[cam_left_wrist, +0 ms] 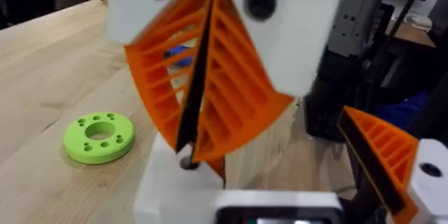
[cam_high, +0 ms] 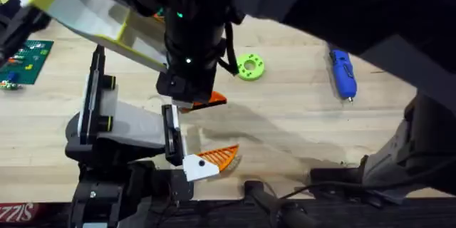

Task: Pick up the gripper from the table and insert it into the empty holder that is missing its gripper. Then pick up a screw, insert it into the mounting hole, and use the screwdriver to tighten it. Finally, clean up the table by picking up the vegetable and placing it into the bucket.

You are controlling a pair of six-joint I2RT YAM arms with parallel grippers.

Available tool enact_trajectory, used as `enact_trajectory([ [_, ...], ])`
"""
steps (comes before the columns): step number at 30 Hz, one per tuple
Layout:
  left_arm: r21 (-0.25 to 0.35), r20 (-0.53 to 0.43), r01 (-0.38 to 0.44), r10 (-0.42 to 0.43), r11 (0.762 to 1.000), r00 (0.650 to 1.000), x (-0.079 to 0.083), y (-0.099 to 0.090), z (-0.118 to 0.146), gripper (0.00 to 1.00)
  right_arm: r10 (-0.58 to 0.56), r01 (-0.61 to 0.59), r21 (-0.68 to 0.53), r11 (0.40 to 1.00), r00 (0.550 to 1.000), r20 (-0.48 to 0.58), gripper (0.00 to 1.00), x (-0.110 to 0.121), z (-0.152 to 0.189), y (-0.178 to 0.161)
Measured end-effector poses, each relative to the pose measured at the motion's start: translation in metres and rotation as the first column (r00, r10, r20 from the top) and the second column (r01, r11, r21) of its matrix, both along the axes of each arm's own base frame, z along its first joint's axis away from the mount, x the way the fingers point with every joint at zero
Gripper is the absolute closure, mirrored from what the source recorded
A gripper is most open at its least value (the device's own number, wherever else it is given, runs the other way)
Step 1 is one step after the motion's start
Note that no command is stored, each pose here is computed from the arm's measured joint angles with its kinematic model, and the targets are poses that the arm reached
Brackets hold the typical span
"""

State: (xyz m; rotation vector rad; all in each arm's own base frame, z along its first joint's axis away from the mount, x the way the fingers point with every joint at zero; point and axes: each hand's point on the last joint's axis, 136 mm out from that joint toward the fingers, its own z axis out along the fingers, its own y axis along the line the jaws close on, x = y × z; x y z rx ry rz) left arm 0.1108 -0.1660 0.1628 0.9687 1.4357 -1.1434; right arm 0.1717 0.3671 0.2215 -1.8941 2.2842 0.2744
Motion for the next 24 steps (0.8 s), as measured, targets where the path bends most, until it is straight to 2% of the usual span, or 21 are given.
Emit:
enact_trajectory([
  [6, -0.006, -0.031, 0.002, -0.002, 1.0, 1.0, 0.0, 0.0, -0.001, 0.011, -0.001, 0.0, -0.038, 0.999, 1.0, -0.022, 0.997, 0.002, -0.016, 0.003],
  [12, -0.009, -0.046, 0.002, -0.002, 1.0, 0.999, 0.0, 0.0, -0.001, 0.011, -0.003, 0.002, -0.04, 0.999, 1.0, -0.024, 0.979, 0.002, -0.017, 0.003],
  [13, -0.009, -0.046, 0.002, -0.002, 1.0, 0.999, 0.0, 0.0, -0.001, 0.011, -0.007, 0.006, -0.041, 0.999, 1.0, -0.024, 0.916, 0.002, -0.017, 0.003],
  [20, -0.007, -0.033, 0.002, -0.003, 1.0, 0.999, 0.0, 0.0, -0.001, 0.011, -0.011, 0.008, -0.069, 0.998, 0.999, -0.034, 0.11, 0.002, -0.022, -0.001],
  [21, -0.006, -0.031, 0.002, -0.003, 1.0, 1.0, 0.0, 0.0, -0.001, 0.011, -0.012, 0.01, -0.073, 0.997, 0.999, -0.034, 0.051, 0.003, -0.023, -0.002],
  [24, -0.005, -0.027, 0.002, -0.003, 1.0, 1.0, 0.0, 0.0, -0.001, 0.011, -0.01, 0.008, -0.076, 0.997, 0.999, -0.034, 0.008, 0.004, -0.024, -0.002],
])
